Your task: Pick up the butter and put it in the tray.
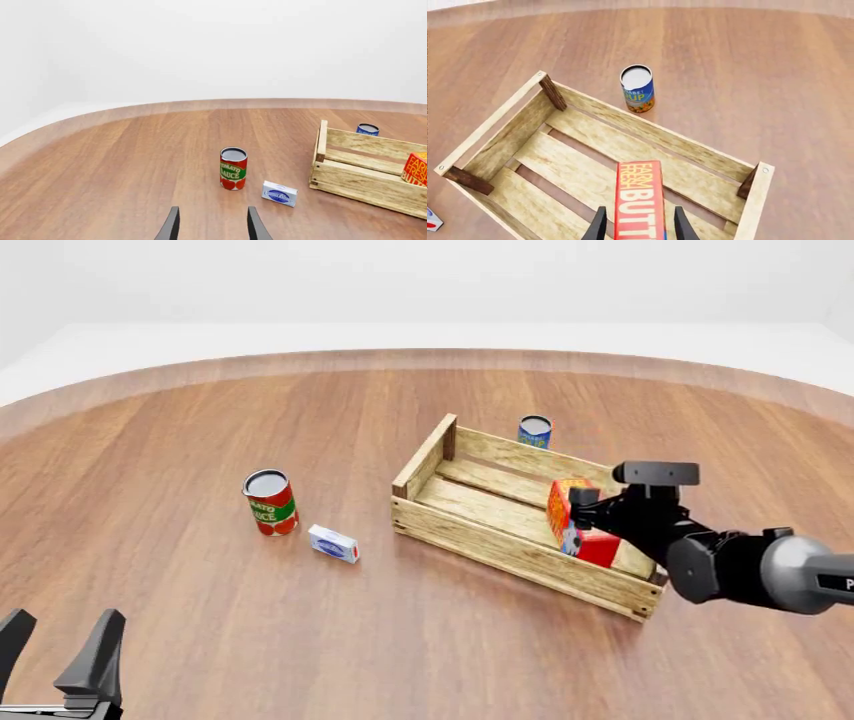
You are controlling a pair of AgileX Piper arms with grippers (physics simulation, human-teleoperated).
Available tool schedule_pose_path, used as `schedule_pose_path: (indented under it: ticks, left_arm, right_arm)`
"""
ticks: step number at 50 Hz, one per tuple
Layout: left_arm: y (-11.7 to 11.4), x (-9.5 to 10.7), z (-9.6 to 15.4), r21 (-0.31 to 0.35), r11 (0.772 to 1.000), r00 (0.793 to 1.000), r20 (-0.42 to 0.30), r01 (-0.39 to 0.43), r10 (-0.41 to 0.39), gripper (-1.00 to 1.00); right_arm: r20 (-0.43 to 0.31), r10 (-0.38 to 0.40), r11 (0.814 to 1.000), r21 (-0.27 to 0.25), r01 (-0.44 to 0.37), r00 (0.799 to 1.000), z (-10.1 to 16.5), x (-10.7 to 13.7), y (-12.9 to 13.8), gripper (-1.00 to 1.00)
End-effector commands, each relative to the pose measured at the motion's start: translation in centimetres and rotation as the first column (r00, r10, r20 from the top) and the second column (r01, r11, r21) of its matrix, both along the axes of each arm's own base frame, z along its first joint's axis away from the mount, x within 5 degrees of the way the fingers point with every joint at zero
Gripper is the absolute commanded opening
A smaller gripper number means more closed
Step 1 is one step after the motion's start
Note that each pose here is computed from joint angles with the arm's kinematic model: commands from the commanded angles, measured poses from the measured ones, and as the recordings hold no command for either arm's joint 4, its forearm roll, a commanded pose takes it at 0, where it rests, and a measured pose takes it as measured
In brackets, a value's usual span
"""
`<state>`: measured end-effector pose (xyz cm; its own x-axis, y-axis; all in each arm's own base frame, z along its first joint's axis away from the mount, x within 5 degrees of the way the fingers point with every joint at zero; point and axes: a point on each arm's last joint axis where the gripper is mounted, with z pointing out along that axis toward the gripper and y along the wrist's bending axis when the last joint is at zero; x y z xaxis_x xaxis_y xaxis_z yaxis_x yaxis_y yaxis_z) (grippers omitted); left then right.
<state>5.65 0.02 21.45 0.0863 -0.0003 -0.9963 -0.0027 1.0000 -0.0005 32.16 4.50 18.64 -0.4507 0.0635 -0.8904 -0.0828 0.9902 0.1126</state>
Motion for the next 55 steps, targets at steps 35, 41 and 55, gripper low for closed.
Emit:
schedule_pose_path:
  ticks: [35,41,55]
  left_arm:
    - [0.0,0.0,0.0,0.0,1.0,1.0,0.0,0.0,0.0,1.0]
    - [0.0,0.0,0.0,0.0,1.0,1.0,0.0,0.0,0.0,1.0]
    - [0.0,0.0,0.0,0.0,1.0,1.0,0.0,0.0,0.0,1.0]
  right_arm:
    - [0.066,-0.006,1.0,-0.007,0.006,0.998,2.6,-1.5,-0.6,1.0]
    - [0.072,-0.007,1.0,-0.004,0.008,0.997,2.7,-1.9,-0.7,1.0]
    - [0.089,-0.021,1.0,-0.001,0.022,0.996,3.3,-3.7,-1.3,1.0]
